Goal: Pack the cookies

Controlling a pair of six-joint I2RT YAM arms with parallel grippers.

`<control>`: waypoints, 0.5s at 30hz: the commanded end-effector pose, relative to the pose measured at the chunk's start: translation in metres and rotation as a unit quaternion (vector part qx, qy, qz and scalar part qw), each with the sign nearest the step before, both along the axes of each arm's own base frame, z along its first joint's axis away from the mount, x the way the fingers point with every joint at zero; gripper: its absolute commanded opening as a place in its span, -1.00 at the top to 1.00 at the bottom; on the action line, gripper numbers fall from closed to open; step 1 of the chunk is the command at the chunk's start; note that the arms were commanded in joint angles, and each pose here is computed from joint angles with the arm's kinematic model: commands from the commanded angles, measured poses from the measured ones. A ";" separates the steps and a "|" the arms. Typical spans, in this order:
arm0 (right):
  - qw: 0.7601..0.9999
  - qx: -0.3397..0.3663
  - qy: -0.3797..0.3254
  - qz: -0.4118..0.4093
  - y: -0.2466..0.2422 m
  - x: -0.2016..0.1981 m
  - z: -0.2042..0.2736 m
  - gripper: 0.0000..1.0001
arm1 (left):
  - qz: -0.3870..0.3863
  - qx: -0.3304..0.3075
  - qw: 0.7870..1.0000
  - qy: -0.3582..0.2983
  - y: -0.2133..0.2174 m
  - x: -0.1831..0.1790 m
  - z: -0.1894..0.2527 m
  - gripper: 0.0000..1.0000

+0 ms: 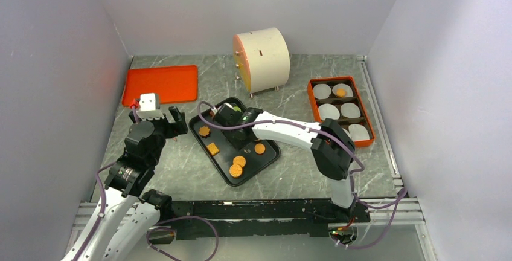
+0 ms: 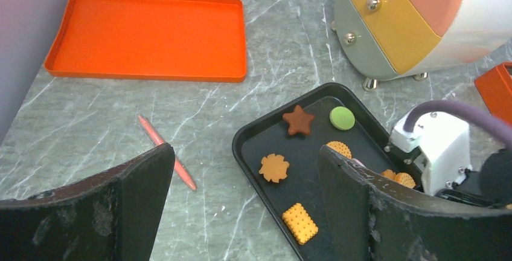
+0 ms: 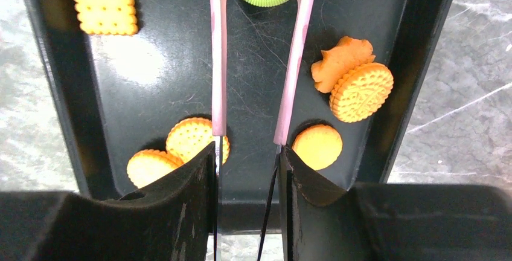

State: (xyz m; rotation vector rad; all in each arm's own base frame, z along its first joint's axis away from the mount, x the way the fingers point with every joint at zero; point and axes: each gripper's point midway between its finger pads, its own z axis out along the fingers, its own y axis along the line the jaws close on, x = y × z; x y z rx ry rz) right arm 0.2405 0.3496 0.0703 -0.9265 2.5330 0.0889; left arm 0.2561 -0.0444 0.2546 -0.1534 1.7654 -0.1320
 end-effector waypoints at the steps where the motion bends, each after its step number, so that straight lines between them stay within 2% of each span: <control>1: 0.998 0.063 -0.025 0.002 0.004 0.007 0.053 0.53 | -0.001 -0.008 1.000 -0.016 0.000 0.001 0.008 -0.85; 7: 0.996 0.081 -0.027 -0.014 -0.013 0.014 0.069 0.54 | 0.000 -0.008 1.000 -0.017 0.000 0.001 0.008 -0.85; 15: 0.990 0.119 -0.036 -0.070 -0.060 0.044 0.094 0.54 | 0.000 -0.007 1.000 -0.021 0.001 -0.001 0.010 -0.85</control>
